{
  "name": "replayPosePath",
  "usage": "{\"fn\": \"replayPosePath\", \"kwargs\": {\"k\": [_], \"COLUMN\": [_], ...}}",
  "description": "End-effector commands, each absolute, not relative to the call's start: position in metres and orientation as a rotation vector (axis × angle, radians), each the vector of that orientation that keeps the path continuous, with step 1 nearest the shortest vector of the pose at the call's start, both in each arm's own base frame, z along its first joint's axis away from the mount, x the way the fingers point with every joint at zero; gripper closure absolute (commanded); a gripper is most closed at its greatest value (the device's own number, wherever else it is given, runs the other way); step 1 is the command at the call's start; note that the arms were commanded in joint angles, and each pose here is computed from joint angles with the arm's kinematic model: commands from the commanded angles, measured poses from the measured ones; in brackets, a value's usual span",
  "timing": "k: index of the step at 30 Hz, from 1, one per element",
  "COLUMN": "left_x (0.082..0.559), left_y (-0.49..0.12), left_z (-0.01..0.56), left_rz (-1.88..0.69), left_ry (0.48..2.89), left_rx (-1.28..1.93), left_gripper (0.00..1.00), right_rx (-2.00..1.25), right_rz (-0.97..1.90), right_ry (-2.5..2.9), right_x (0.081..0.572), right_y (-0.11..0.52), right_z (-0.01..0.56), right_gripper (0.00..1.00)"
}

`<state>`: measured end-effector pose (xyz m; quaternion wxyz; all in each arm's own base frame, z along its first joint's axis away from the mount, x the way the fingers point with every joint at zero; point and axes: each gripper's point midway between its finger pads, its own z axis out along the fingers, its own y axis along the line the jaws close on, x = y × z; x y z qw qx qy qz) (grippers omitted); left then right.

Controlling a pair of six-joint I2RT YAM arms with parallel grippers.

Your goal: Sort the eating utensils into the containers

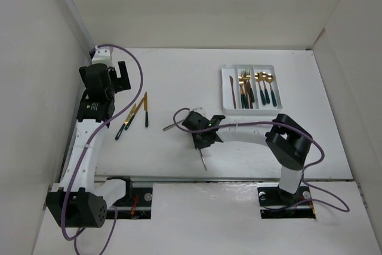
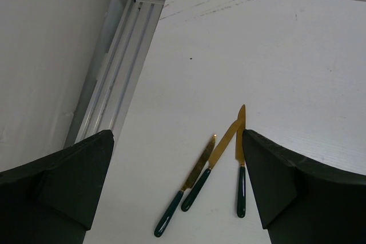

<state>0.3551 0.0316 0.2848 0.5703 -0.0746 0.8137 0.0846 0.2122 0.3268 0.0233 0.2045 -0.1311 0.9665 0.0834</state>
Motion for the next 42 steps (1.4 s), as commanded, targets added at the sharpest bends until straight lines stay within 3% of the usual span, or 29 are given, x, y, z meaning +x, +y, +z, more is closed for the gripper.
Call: {"fn": "replayPosePath", "kwargs": {"k": [1, 10, 15, 26, 33, 42], "left_x": [0.357, 0.367, 0.374, 0.371, 0.353, 0.345], "left_y": [0.030, 0.015, -0.005, -0.099, -0.171, -0.227], "left_z": [0.302, 0.289, 0.275, 0.216, 0.174, 0.120], "left_rz": [0.190, 0.121, 0.041, -0.047, -0.230, -0.324], "left_ry": [1.857, 1.912, 1.971, 2.144, 2.183, 2.253], "left_rx": [-0.168, -0.098, 0.024, 0.529, 0.857, 1.057], "left_gripper": [0.06, 0.09, 0.12, 0.19, 0.21, 0.22], "right_rx": [-0.441, -0.313, -0.231, 0.043, 0.078, 0.026], "right_rz": [0.311, 0.319, 0.237, -0.053, -0.088, -0.104], "right_ry": [2.572, 2.475, 2.442, 2.360, 2.506, 2.638], "right_x": [0.225, 0.276, 0.320, 0.459, 0.495, 0.510], "right_y": [0.339, 0.329, 0.291, 0.072, 0.004, -0.005], "right_z": [0.060, 0.120, 0.147, 0.207, 0.150, 0.084], "right_gripper": [1.00, 1.00, 1.00, 1.00, 1.00, 1.00]}}
